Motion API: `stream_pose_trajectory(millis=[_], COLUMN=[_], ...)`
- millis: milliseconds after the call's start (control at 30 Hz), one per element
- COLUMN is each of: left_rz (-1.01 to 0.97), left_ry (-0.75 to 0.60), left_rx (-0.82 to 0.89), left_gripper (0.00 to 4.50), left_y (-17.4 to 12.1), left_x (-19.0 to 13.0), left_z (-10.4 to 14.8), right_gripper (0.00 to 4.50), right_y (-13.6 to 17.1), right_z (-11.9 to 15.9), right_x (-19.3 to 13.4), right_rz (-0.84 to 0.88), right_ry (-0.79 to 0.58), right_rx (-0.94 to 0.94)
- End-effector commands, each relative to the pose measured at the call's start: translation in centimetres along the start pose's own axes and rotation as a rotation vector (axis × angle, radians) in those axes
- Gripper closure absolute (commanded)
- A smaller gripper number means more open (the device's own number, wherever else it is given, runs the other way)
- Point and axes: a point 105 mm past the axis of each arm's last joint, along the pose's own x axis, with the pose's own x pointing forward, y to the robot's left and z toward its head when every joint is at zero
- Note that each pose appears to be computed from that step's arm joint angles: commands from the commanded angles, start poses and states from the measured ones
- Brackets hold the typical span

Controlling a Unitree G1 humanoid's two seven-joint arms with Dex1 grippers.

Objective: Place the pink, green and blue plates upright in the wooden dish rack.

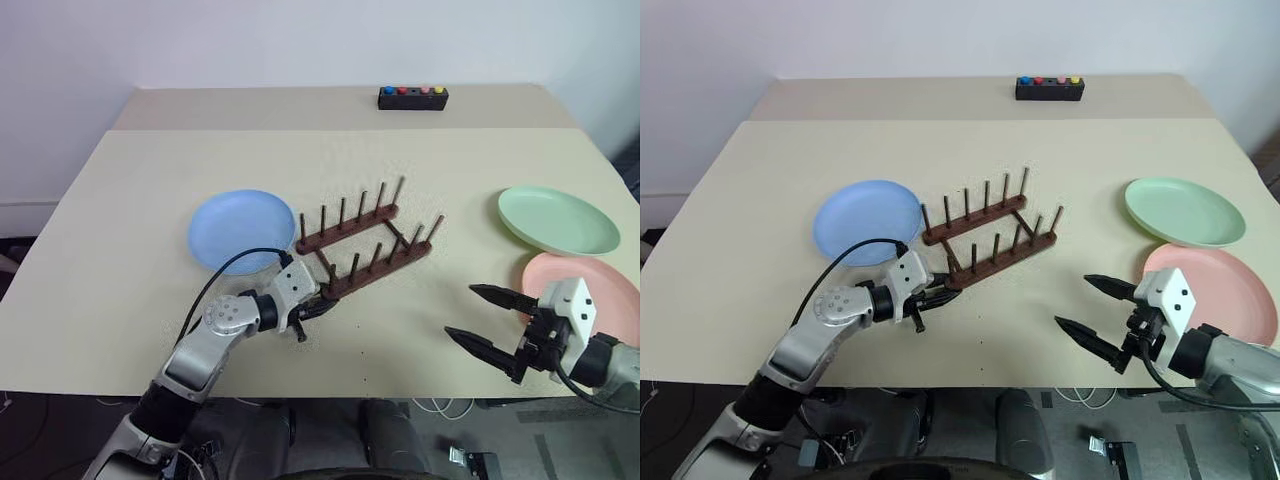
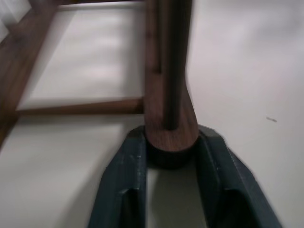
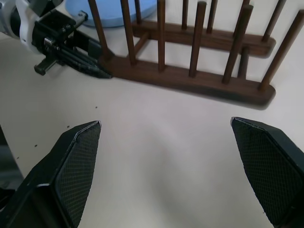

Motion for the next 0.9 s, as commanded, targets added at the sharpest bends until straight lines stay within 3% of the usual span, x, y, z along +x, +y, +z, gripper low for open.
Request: stream_pose_trajectory(millis=[33, 233, 700, 900], left_rz=[0.008, 0.014, -0.428, -0.468], left_ry=[0.006, -0.03, -0.073, -0.058], left_rx=[-0.011, 0.013, 0.173, 0.205], left_gripper=[3.76, 3.76, 3.76, 3.76], left_y=[0.0, 0.4, -0.9, -0.9], left_x=[0.1, 0.5, 3.7, 4.8], left_z=[-0.3, 0.3, 2.8, 2.4], right_gripper=[0.0, 0.0, 0.0, 0.0], right_y=[0.2, 0.3, 0.2, 0.8], right_z=[0.7, 1.1, 1.9, 1.4], right_x=[0.3, 0.7, 1.4, 0.5], right_rz=[0.001, 0.002, -0.015, -0.053], right_ry=[-0.03, -0.051, -0.066, -0.036], right_rx=[-0.031, -0.036, -0.046, -0.027])
